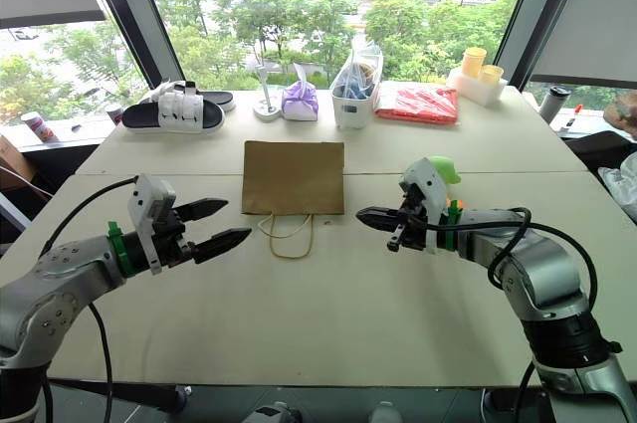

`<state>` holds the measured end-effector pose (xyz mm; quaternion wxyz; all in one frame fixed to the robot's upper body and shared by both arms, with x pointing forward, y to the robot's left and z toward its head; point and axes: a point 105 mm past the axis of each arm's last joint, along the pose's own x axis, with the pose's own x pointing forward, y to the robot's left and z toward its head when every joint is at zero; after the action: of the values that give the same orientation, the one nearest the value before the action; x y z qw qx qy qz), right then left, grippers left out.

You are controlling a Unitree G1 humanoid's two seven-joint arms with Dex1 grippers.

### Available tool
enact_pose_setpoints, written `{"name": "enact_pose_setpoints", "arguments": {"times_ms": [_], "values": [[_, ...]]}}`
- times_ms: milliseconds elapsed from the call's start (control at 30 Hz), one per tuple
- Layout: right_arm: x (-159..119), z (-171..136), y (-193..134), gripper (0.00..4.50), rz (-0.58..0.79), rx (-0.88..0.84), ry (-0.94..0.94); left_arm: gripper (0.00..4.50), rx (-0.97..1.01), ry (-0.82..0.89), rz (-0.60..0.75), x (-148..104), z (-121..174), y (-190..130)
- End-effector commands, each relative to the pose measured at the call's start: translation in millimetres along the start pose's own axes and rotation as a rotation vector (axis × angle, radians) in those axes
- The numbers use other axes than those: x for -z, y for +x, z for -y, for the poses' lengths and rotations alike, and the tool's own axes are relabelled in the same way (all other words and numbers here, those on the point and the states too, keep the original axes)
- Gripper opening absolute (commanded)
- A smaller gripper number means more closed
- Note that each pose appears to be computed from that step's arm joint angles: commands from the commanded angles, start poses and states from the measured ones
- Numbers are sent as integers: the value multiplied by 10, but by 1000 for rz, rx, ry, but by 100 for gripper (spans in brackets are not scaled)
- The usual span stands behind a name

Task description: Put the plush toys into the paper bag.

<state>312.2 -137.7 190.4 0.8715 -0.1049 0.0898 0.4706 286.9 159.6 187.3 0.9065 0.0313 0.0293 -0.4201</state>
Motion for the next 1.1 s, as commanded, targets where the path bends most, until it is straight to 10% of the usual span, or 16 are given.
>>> {"name": "enact_pose_setpoints", "arguments": {"times_ms": [33, 767, 1100], "values": [[-185, -17, -93, 0, 45, 6, -60, 447, 19, -21, 23, -79, 7, -62], [-145, -37, -90, 0, 67, 65, -51, 447, 131, 162, -16, -101, -73, 70], [-101, -30, -115, 0, 84, 119, -38, 447, 323, 500, -176, 219, -277, 387]]}}
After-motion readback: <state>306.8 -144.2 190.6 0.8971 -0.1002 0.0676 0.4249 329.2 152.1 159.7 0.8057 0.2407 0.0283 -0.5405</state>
